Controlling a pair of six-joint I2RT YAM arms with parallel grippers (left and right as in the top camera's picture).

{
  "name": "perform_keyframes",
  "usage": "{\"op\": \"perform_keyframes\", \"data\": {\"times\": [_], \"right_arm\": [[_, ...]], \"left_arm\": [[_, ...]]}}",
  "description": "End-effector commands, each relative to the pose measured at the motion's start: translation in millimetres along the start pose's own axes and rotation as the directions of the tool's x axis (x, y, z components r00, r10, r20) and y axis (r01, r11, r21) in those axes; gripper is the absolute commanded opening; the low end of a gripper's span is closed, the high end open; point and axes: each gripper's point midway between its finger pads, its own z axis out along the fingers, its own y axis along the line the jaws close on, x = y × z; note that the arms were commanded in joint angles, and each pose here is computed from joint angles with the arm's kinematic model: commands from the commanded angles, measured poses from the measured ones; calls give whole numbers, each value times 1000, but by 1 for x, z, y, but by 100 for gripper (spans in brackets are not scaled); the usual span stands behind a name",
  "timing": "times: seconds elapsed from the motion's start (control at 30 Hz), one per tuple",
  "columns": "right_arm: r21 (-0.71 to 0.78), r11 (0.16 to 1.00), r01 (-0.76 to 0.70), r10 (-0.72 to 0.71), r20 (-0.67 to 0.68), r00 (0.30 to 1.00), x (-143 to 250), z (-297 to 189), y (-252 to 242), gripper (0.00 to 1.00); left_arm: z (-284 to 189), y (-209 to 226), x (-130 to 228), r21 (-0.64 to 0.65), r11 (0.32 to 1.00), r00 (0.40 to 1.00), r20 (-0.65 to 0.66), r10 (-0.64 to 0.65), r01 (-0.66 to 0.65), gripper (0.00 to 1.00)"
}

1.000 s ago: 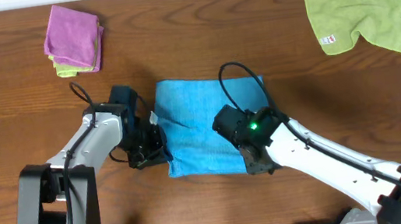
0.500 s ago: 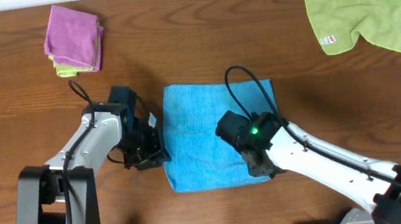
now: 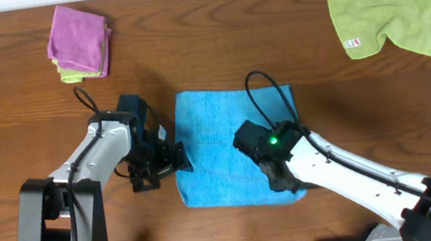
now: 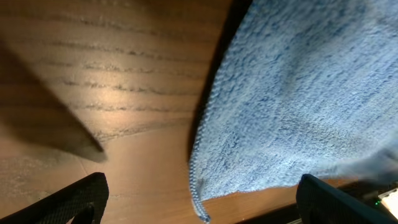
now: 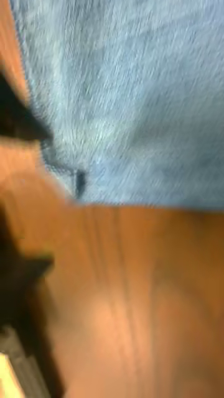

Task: Fold the cloth
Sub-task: 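Release the cloth and move both grippers to its near corners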

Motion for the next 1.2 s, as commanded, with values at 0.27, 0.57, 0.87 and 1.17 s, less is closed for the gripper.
{"op": "perform_keyframes", "data": {"times": [0.27, 0.57, 0.87, 1.17], "right_arm": [[-144, 980, -135, 148, 85, 985, -3, -35, -13, 79], [-458, 879, -131, 227, 161, 960, 15, -49, -15, 73], [-646, 751, -139, 287, 129, 949, 36, -28, -8, 72], [-699, 682, -213, 355, 62, 933, 26, -20, -2, 70]], "left_arm": [[-14, 9, 10, 25, 996, 997, -14, -82, 83, 95], [-52, -7, 4, 233, 972, 996, 83, -25, 5, 95], [-27, 2, 23, 273, 962, 1000, 29, -8, 0, 95], [-2, 1, 33, 391, 920, 999, 21, -36, 25, 95]]}}
